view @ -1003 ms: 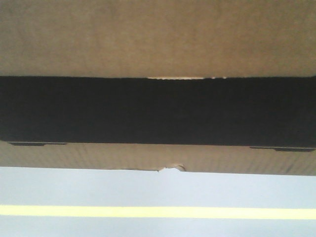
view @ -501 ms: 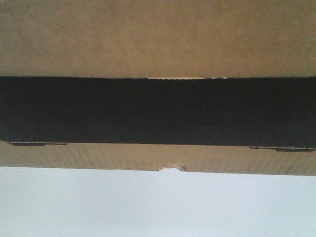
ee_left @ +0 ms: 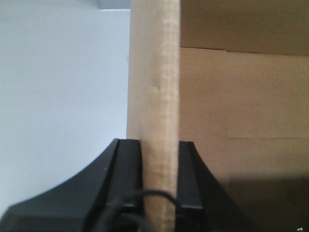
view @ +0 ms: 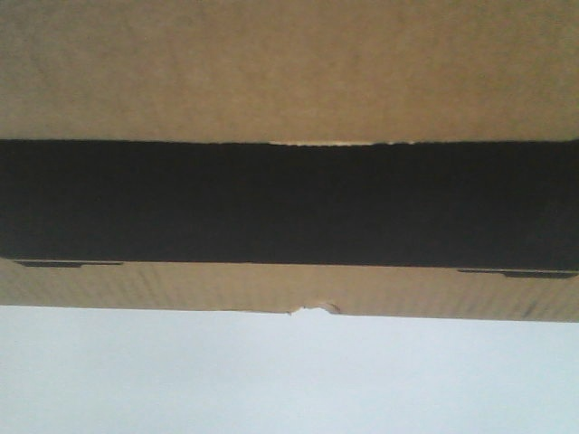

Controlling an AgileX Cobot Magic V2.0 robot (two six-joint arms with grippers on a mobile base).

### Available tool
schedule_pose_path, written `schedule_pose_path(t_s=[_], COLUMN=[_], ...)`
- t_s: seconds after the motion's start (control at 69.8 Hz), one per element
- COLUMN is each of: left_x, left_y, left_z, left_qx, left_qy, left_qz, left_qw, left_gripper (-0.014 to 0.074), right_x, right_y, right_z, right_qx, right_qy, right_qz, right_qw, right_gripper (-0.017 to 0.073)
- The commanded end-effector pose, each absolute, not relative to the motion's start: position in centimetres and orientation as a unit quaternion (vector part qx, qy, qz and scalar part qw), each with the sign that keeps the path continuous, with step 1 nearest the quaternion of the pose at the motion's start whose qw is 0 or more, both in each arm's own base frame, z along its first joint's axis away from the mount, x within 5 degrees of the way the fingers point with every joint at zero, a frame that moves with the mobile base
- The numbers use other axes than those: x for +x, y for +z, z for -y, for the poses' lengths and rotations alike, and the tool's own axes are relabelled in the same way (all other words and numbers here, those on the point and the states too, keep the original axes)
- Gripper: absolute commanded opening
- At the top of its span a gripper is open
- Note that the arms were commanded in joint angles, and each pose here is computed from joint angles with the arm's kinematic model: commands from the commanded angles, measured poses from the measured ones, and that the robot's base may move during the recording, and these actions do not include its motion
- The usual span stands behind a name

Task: Grab box from left shelf to table start
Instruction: 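Carry the box with both grippers while driving to the white table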

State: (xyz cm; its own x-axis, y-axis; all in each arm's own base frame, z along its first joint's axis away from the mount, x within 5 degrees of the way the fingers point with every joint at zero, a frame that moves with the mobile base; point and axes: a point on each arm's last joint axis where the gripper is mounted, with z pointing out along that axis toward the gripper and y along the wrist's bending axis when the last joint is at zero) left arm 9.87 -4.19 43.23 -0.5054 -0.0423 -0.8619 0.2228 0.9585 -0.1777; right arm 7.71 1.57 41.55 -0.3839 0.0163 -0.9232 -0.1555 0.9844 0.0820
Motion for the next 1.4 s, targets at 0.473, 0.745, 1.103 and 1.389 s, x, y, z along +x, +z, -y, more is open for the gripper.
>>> schedule_pose_path(t_s=[0.473,0.745,1.103,1.389], left_x=[9.15,9.15,9.20,9.20], left_y=[45.91,45.91,45.89,45.89], left_z=[5.16,5.16,5.20,5.20], left_qx=[0.049,0.049,0.049,0.049], left_qy=[-0.250,-0.250,-0.249,-0.249], left_qz=[-0.798,-0.798,-0.799,-0.799], left_qw=[0.546,0.546,0.545,0.545], left_gripper=[-0.0104,-0.0104,-0.0104,-0.0104], right_x=[7.71,7.71,7.71,7.74], right_y=[43.84,43.84,43.84,43.83], right_z=[-1.70,-1.70,-1.70,-1.70], right_qx=[-0.039,-0.039,-0.039,-0.039], right_qy=[0.093,0.093,0.093,0.093], right_qz=[-0.773,-0.773,-0.773,-0.774], right_qw=[0.626,0.626,0.626,0.626], right_gripper=[0.0059,0.0059,0.0059,0.0059])
